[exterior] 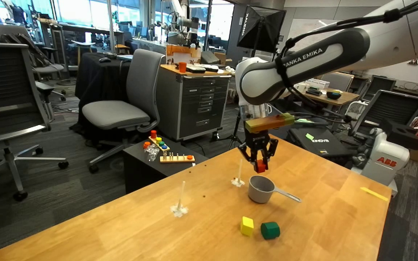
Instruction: Put all the blocks in the cup
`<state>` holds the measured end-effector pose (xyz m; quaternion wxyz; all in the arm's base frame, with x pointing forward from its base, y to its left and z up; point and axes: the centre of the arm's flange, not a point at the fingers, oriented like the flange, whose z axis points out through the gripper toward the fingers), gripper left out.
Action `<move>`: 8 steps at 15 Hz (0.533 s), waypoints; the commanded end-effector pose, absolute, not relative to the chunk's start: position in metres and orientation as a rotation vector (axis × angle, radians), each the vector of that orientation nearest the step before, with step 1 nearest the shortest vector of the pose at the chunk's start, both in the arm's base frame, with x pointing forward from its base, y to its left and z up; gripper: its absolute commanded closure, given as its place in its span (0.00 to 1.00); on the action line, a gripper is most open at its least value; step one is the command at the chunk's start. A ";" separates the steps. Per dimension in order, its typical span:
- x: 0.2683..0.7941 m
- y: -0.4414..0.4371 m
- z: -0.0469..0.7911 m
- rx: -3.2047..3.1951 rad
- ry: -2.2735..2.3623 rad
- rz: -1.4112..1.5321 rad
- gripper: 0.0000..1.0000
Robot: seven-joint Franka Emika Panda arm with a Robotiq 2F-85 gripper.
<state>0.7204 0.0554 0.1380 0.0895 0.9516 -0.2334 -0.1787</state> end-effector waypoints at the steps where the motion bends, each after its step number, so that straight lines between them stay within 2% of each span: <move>1: 0.685 0.056 0.151 2.812 -0.758 -0.557 0.89; 4: 0.675 0.058 0.143 2.801 -0.771 -0.583 0.89; 5: 0.672 0.060 0.139 2.802 -0.766 -0.597 0.43; 7: 0.665 0.065 0.133 2.813 -0.763 -0.614 0.37; 8: 0.662 0.068 0.131 2.818 -0.753 -0.613 0.27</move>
